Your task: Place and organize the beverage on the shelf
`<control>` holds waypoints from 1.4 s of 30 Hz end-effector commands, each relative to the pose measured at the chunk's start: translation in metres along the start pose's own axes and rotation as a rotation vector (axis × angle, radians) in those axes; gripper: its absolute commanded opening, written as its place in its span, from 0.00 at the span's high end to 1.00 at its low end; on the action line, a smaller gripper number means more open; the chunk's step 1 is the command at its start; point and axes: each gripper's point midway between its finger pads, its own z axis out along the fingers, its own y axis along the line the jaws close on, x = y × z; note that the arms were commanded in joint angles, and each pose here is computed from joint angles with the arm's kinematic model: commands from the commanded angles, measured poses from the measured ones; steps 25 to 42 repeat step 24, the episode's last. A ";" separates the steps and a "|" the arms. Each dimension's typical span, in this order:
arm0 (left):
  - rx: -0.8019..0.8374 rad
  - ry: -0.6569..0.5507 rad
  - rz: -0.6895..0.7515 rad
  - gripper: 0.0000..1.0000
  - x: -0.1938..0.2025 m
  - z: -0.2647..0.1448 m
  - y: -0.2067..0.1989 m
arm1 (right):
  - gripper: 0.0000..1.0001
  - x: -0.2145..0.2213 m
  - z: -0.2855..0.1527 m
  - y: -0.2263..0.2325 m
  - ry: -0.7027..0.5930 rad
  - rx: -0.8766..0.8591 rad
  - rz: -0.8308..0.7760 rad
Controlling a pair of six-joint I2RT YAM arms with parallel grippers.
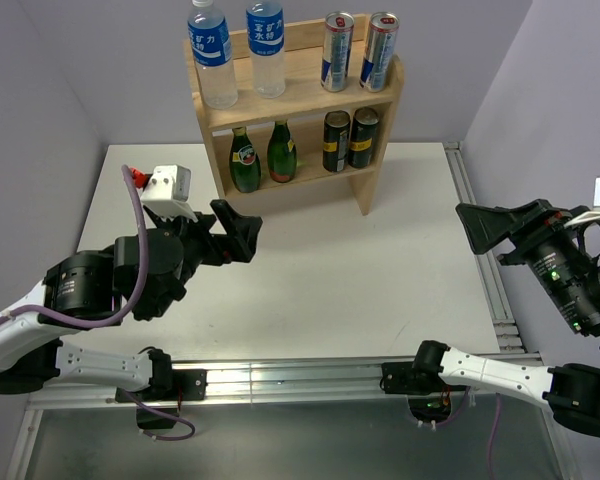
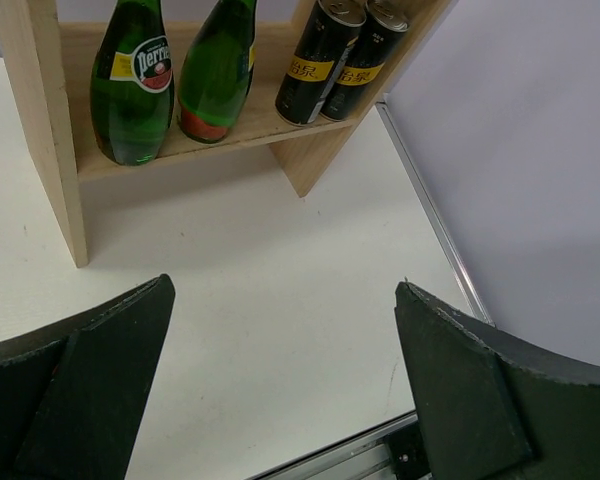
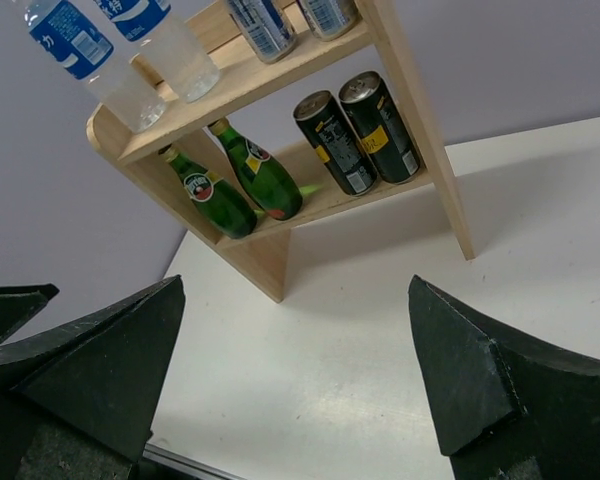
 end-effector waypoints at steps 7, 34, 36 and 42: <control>-0.009 -0.048 -0.006 0.01 -0.011 -0.003 0.006 | 0.00 -0.003 0.011 0.015 -0.009 -0.023 -0.029; -0.050 -0.102 0.025 0.01 -0.018 0.001 0.012 | 0.00 -0.001 0.027 0.036 -0.018 -0.067 -0.087; -0.050 -0.102 0.025 0.01 -0.018 0.001 0.012 | 0.00 -0.001 0.027 0.036 -0.018 -0.067 -0.087; -0.050 -0.102 0.025 0.01 -0.018 0.001 0.012 | 0.00 -0.001 0.027 0.036 -0.018 -0.067 -0.087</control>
